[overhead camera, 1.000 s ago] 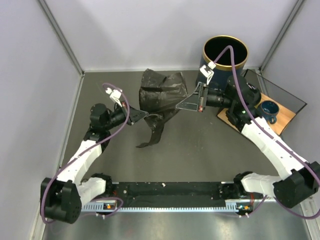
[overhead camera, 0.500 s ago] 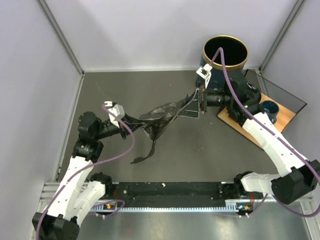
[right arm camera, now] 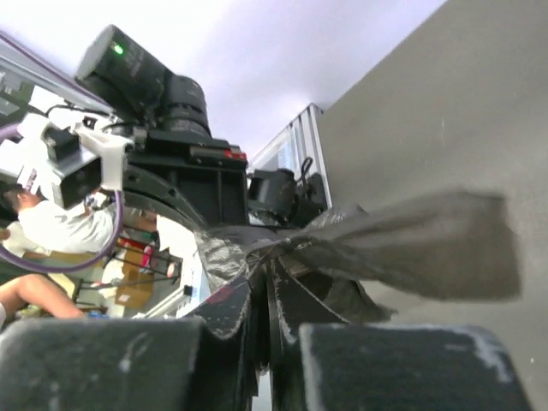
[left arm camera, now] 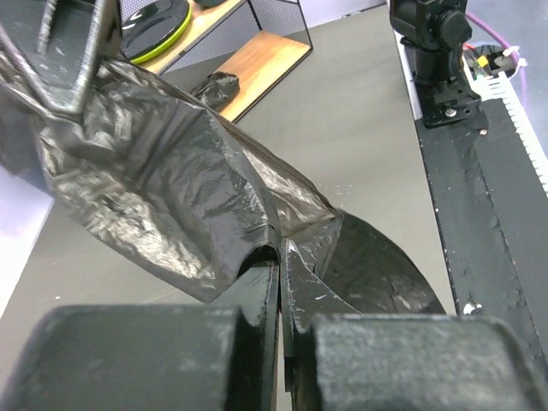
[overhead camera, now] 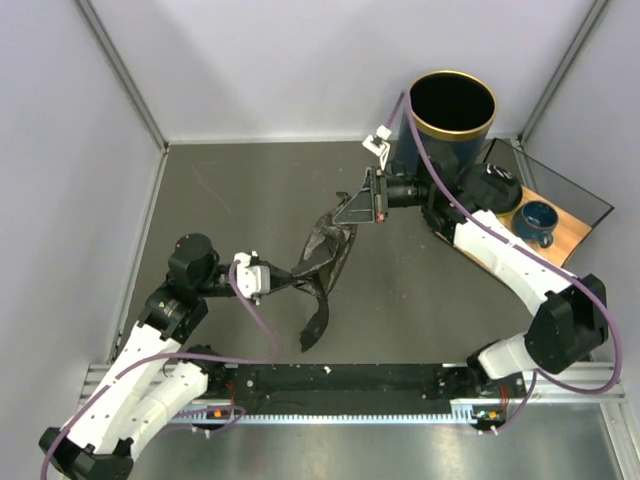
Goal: Put the trash bags into the trash bin
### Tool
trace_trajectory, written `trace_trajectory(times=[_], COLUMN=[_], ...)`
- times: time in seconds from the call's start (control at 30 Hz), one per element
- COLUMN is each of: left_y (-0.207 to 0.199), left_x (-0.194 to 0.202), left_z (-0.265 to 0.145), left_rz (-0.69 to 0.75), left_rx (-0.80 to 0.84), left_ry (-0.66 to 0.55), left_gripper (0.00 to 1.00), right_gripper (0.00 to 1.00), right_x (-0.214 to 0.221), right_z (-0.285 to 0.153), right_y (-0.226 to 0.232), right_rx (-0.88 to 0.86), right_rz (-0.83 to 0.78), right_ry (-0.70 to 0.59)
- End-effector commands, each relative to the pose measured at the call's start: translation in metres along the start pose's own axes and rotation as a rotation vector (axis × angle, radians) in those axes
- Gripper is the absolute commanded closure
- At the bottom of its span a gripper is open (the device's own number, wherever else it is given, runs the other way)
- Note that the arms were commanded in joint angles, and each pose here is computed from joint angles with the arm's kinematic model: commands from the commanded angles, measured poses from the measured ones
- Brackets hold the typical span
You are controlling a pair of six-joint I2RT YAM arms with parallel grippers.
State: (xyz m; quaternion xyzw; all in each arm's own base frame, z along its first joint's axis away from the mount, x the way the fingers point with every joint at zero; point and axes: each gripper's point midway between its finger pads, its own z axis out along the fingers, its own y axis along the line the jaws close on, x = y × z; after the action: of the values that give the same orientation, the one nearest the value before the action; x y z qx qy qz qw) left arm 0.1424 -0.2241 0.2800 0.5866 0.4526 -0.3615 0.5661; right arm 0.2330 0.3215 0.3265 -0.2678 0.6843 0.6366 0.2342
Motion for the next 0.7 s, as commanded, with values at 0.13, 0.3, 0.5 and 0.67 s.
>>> trace_trajectory(times=[0.13,0.3,0.5,0.67], left_y=[-0.011,0.028,0.075,0.064], left_x=[0.025,-0.012,-0.064,-0.096], left_z=[-0.018,-0.039,-0.045,-0.023], left_rz=[-0.156,-0.190,-0.255,-0.128], left_rx=[-0.084,-0.271,-0.117,0.095], left_ry=[0.143,0.059,-0.037,-0.109], left_gripper=[0.37,0.19,0.01,0.01], right_gripper=[1.00,1.00,1.00,1.00], right_x=[-0.011,0.022,0.072,0.094], right_z=[-0.023,-0.041,-0.043,-0.045], right_y=[0.094,0.099,0.085,0.076], right_rx=[-0.099,-0.024,-0.050,-0.079], right_rz=[-0.619,-1.002,-1.296,-1.490], right_ry=[0.038,0.163,0.402,0.487])
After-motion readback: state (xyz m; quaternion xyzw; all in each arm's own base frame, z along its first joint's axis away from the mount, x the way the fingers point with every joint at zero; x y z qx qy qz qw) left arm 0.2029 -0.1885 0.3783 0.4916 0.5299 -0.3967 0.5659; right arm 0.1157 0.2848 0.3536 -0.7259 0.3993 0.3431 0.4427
